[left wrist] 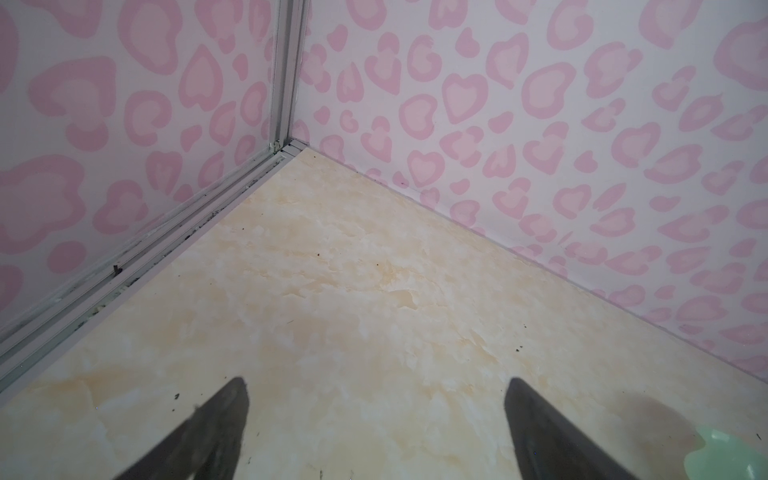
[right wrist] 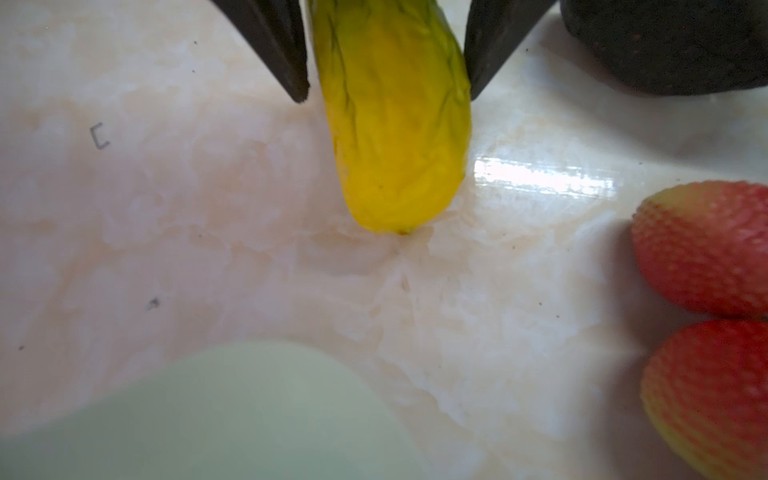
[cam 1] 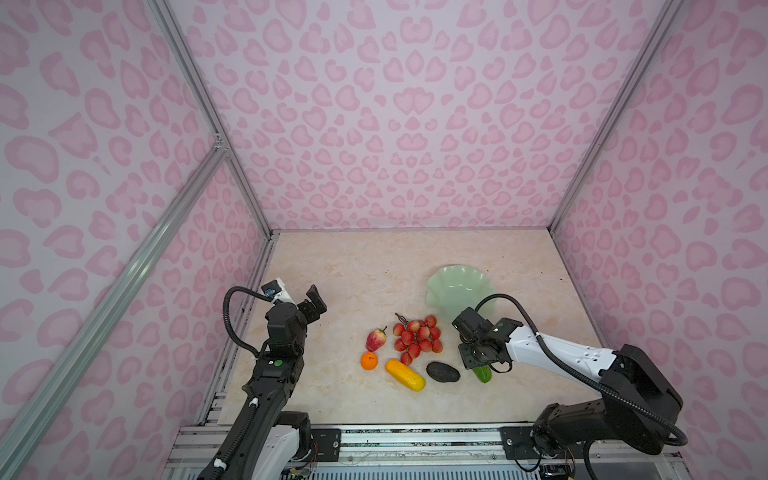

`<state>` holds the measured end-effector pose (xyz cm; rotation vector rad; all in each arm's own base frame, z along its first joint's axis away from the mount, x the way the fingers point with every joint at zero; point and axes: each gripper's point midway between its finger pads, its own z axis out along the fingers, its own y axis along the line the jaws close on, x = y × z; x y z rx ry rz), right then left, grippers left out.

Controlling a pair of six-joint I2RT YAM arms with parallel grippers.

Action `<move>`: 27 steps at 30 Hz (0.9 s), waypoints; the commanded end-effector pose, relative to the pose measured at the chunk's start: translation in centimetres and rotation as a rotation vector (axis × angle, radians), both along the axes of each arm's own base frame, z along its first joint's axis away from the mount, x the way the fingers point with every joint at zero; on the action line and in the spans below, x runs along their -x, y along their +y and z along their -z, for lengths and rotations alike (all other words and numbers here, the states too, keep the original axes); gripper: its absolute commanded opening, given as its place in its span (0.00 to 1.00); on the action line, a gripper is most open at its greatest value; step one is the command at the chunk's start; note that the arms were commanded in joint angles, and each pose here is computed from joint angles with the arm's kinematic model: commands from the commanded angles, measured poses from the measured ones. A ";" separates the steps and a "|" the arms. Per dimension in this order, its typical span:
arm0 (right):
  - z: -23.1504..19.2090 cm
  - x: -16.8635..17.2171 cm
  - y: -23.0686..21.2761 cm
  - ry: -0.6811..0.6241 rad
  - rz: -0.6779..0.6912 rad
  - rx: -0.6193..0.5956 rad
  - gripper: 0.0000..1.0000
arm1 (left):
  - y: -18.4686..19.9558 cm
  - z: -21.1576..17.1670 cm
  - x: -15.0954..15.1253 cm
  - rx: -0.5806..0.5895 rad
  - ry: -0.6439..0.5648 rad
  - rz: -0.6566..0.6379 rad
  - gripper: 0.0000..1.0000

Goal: Place and organize the fake fruits in the fruit bowl
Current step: 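Grasp the cucumber with the right gripper and carry it to the green bowl, then release the cucumber in the bowl while the left gripper grasps the peach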

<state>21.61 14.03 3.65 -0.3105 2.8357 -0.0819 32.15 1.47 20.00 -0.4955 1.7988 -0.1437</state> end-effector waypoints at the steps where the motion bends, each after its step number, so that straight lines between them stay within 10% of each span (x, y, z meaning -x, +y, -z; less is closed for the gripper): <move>1: -0.1 -0.3 0.4 -0.027 0.002 -0.032 0.44 | 0.1 0.4 0.1 0.006 0.010 -0.008 0.97; 16: -14.8 -6.6 2.8 -0.410 0.010 -0.230 0.26 | 0.2 2.0 0.8 0.025 0.049 -0.019 0.97; 27: -11.6 -18.6 5.3 -0.338 0.034 -0.257 0.26 | -0.5 2.3 2.0 0.039 0.094 0.025 0.95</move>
